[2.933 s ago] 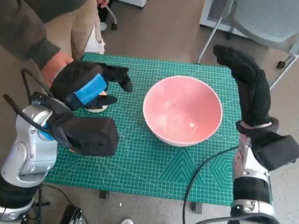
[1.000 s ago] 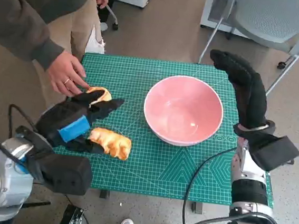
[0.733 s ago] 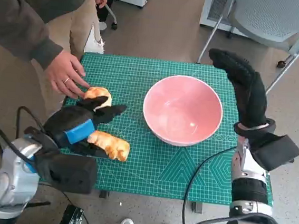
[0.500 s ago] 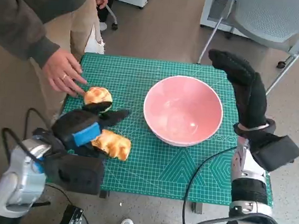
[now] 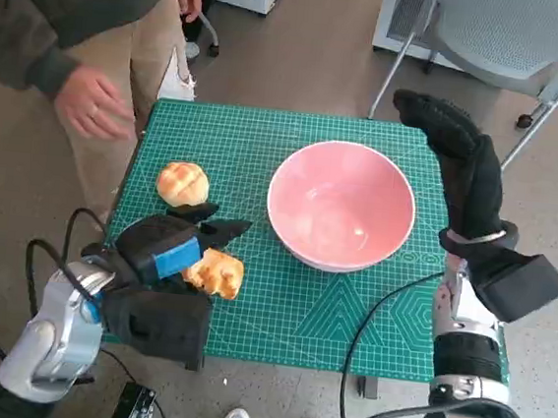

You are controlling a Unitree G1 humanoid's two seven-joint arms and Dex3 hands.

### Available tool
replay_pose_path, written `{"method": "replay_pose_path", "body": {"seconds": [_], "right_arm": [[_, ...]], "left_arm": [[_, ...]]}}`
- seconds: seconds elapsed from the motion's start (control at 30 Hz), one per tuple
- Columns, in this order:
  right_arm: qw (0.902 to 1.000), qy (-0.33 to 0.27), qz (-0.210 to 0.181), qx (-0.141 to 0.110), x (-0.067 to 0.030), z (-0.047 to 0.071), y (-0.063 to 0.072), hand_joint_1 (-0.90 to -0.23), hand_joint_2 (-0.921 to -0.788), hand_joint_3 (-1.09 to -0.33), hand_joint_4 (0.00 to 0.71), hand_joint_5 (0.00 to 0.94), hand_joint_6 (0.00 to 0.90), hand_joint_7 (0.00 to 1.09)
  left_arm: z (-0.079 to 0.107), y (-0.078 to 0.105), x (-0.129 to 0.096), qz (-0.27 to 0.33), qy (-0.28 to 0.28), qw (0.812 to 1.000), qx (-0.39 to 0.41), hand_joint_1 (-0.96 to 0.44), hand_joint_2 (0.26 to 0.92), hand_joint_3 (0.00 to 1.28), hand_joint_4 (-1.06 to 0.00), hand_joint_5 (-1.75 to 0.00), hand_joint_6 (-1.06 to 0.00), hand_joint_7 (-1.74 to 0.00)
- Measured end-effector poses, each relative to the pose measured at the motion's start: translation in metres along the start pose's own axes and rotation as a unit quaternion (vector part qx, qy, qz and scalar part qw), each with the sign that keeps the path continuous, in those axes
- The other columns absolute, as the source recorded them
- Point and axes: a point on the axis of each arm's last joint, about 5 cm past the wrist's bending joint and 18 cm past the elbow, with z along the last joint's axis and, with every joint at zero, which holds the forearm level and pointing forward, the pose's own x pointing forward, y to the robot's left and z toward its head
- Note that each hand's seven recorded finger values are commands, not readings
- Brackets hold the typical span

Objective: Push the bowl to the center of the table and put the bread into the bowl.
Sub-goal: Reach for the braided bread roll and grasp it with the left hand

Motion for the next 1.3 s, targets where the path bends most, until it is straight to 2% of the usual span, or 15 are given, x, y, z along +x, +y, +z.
{"method": "replay_pose_path", "body": {"seconds": [0.3, 0.43, 0.63, 0.73, 0.77, 0.8, 0.83, 0.87, 0.9, 0.93, 0.97, 1.07, 1.1, 1.3], "right_arm": [[1.0, 0.0, -0.001, -0.002, -0.0018, 0.0, -0.001, -0.739, -0.921, -0.821, 0.193, 0.001, -0.001, 0.52], [1.0, 0.0, -0.002, -0.004, -0.0022, 0.001, -0.001, -0.738, -0.921, -0.821, 0.193, 0.001, -0.001, 0.52], [1.0, 0.0, -0.005, -0.007, -0.0026, 0.002, -0.001, -0.735, -0.921, -0.822, 0.193, 0.001, -0.001, 0.52], [0.9999, 0.0, -0.005, -0.009, -0.0023, 0.002, -0.001, -0.734, -0.921, -0.821, 0.193, 0.001, -0.001, 0.52], [0.9999, -0.001, -0.005, -0.01, -0.0021, 0.002, -0.001, -0.733, -0.921, -0.821, 0.193, 0.001, -0.001, 0.52], [0.9999, -0.001, -0.004, -0.011, -0.002, 0.002, 0.0, -0.733, -0.921, -0.821, 0.193, 0.001, -0.001, 0.52], [0.9999, -0.001, -0.004, -0.012, -0.0018, 0.002, 0.0, -0.732, -0.921, -0.821, 0.193, 0.001, -0.001, 0.52], [0.9999, -0.001, -0.005, -0.013, -0.0018, 0.003, 0.0, -0.731, -0.921, -0.821, 0.193, 0.001, -0.001, 0.52], [0.9999, -0.001, -0.005, -0.013, -0.0018, 0.003, 0.0, -0.73, -0.921, -0.821, 0.193, 0.001, -0.001, 0.52], [0.9999, -0.001, -0.005, -0.013, -0.0018, 0.003, 0.0, -0.729, -0.921, -0.821, 0.193, 0.001, -0.001, 0.52], [0.9999, -0.001, -0.005, -0.014, -0.0017, 0.003, 0.0, -0.727, -0.921, -0.821, 0.193, 0.001, -0.001, 0.51], [0.9999, 0.0, -0.004, -0.014, -0.0014, 0.003, 0.0, -0.724, -0.921, -0.822, 0.193, 0.001, -0.001, 0.51], [0.9999, 0.0, -0.005, -0.013, -0.0014, 0.003, 0.0, -0.724, -0.921, -0.822, 0.193, 0.001, -0.001, 0.51], [0.9999, 0.003, -0.005, -0.012, -0.0014, 0.003, -0.001, -0.722, -0.921, -0.823, 0.193, 0.001, -0.001, 0.51]], "left_arm": [[-0.002, -0.007, 0.015, -0.034, 0.023, 0.999, -0.006, -0.65, 0.772, 0.0, -0.14, 0.0, -0.26, 0.0], [-0.003, -0.011, 0.022, -0.048, 0.037, 0.998, -0.003, -0.56, 0.757, 0.0, -0.14, 0.0, -0.27, 0.0], [-0.005, -0.016, 0.029, -0.055, 0.055, 0.997, -0.014, -0.24, 0.731, 0.0, -0.19, -0.02, -0.37, -0.05], [-0.007, -0.019, 0.033, -0.051, 0.063, 0.997, -0.018, -0.06, 0.75, 0.02, -0.36, -0.08, -0.51, -0.09], [-0.007, -0.02, 0.034, -0.05, 0.066, 0.996, -0.018, -0.02, 0.76, 0.02, -0.48, -0.12, -0.57, -0.12], [-0.008, -0.021, 0.034, -0.049, 0.069, 0.996, -0.018, 0.06, 0.786, 0.03, -0.53, -0.33, -0.61, -0.15], [-0.008, -0.021, 0.035, -0.047, 0.071, 0.996, -0.016, 0.18, 0.829, 0.04, -0.61, -0.64, -0.64, -0.26], [-0.009, -0.022, 0.035, -0.044, 0.074, 0.996, -0.014, 0.14, 0.833, 0.06, -0.62, -0.74, -0.65, -0.43], [-0.009, -0.023, 0.035, -0.04, 0.075, 0.996, -0.011, 0.09, 0.768, 0.24, -0.64, -0.92, -0.66, -0.72], [-0.009, -0.023, 0.036, -0.033, 0.077, 0.996, -0.007, 0.06, 0.691, 0.42, -0.63, -1.15, -0.67, -0.84], [-0.01, -0.023, 0.036, -0.026, 0.078, 0.997, -0.005, 0.04, 0.642, 0.54, -0.63, -1.3, -0.67, -0.92], [-0.011, -0.024, 0.036, -0.009, 0.077, 0.997, 0.001, 0.02, 0.596, 0.68, -0.58, -1.51, -0.69, -1.01], [-0.011, -0.025, 0.037, -0.004, 0.076, 0.997, 0.002, 0.02, 0.592, 0.69, -0.57, -1.54, -0.69, -1.02], [-0.013, -0.027, 0.038, 0.005, 0.067, 0.998, 0.006, 0.0, 0.622, 0.62, -0.61, -1.48, -0.69, -1.05]]}}
